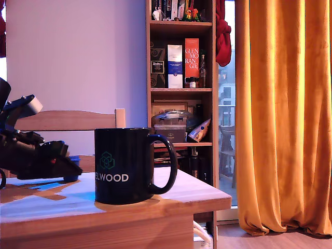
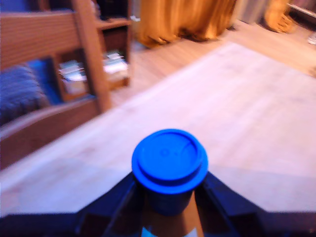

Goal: Pick up the coffee capsules on the table and drop them inside the coffee cup

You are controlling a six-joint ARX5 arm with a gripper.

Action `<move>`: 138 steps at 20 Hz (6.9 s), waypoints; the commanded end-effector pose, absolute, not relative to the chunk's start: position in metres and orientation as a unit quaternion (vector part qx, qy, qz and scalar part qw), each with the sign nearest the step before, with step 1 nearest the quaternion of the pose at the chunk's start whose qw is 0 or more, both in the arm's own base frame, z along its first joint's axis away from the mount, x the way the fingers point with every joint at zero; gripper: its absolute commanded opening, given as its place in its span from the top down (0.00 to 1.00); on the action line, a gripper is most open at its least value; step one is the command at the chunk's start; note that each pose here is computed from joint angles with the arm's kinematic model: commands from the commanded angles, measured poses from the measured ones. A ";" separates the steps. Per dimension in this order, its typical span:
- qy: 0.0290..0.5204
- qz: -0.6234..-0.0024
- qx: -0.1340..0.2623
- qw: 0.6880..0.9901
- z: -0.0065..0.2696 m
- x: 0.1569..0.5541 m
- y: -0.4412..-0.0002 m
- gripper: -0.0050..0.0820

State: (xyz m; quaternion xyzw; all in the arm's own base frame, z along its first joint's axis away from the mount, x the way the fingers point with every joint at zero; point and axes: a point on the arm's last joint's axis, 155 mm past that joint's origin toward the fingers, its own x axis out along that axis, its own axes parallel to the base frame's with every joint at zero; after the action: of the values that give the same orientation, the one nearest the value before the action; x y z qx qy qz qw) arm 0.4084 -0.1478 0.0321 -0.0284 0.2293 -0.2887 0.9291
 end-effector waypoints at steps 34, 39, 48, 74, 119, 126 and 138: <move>0.181 -0.417 0.052 0.889 0.146 0.303 -0.259 0.76; 0.182 -0.425 0.051 0.885 0.146 0.299 -0.263 0.76; 0.204 -0.431 0.051 0.878 0.136 0.293 -0.263 0.67; 0.189 -0.381 0.034 0.904 0.177 0.290 -0.221 0.96; 0.243 -0.039 -0.124 0.961 0.132 0.242 -0.056 0.96; 0.259 -0.038 -0.122 0.957 0.125 0.238 -0.056 0.96; 0.258 -0.002 -0.105 0.960 0.101 0.240 -0.043 0.39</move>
State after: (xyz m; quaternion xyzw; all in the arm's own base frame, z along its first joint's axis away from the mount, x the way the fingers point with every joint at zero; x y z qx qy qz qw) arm 0.2431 -0.0445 0.1211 -0.1125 0.2431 -0.0066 0.9634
